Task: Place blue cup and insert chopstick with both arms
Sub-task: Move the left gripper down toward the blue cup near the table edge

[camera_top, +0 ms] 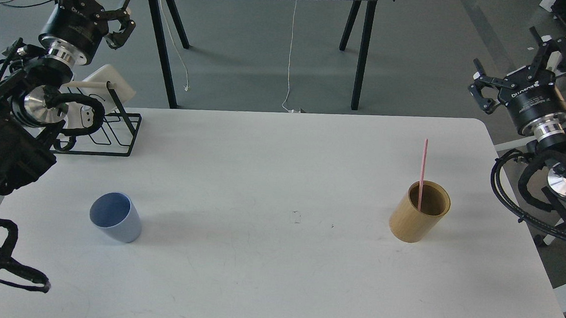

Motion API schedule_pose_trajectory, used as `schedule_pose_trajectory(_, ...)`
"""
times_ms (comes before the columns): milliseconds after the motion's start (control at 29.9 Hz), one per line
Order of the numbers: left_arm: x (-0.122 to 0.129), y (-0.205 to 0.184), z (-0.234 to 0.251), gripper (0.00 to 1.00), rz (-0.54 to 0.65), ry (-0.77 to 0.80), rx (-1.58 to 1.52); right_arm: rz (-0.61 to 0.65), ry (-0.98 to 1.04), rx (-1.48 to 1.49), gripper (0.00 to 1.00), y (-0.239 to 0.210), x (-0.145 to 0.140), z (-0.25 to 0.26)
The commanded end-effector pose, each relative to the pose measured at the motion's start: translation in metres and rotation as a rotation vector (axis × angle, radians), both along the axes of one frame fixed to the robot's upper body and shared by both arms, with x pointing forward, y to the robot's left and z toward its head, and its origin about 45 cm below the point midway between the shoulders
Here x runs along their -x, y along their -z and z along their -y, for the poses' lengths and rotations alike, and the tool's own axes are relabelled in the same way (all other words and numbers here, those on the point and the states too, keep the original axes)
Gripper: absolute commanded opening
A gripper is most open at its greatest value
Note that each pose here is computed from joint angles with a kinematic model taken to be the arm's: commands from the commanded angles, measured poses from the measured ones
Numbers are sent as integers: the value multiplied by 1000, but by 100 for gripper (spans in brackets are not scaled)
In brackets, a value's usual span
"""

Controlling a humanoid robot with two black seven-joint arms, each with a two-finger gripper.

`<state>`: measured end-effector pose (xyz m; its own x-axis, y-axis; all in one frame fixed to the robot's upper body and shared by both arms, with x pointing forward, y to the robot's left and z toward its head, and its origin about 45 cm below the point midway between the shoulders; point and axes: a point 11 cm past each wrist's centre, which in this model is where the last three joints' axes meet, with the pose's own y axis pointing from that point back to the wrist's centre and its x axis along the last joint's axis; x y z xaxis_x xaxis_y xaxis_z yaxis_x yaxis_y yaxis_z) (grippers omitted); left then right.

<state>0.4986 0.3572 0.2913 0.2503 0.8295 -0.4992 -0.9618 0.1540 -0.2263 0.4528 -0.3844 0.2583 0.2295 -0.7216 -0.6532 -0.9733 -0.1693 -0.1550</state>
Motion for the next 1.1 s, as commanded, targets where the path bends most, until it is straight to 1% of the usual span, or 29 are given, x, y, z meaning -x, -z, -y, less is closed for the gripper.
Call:
schedule_pose_trajectory(0,1,3,0,100,-3,-1,2,11,3,-5,100,-4,-1,0)
schedule_pose_trajectory(134,4,8,-3,100,-12,-4,4,15,2,-6,100,-6,-2,0)
schedule_pose_trajectory(234,6,-1,-13,100,6,-11,-6,15,4,-6,100,-6,-2,1)
schedule_pose_trajectory(334,8,-12,-7,100,20,41,-35,20,11,4,100,-10,-1,6)
schedule_pose_trajectory(401,15,-15,3,100,25,100,-64,19,15,12,100,-11,-1,10)
schedule_pose_trajectory(502,33,-30,24,100,52,238,-159,19,28,22,100,-12,1,17)
schedule_pose_trajectory(635,67,-53,52,100,105,410,-379,20,34,29,100,-14,1,21)
schedule_pose_trajectory(669,77,-55,57,100,112,449,-451,22,38,32,100,-15,2,23)
schedule_pose_trajectory(736,97,-44,63,99,90,506,-590,30,48,39,100,-20,3,29)
schedule_pose_trajectory(802,118,-33,63,99,74,549,-740,37,56,36,100,-23,4,33)
schedule_pose_trajectory(869,133,-34,57,97,83,573,-856,38,60,33,100,-23,4,34)
schedule_pose_trajectory(970,149,-36,42,94,105,602,-1056,40,65,34,100,-23,4,36)
schedule_pose_trajectory(1070,163,-28,24,91,112,638,-1236,45,68,37,100,-26,4,38)
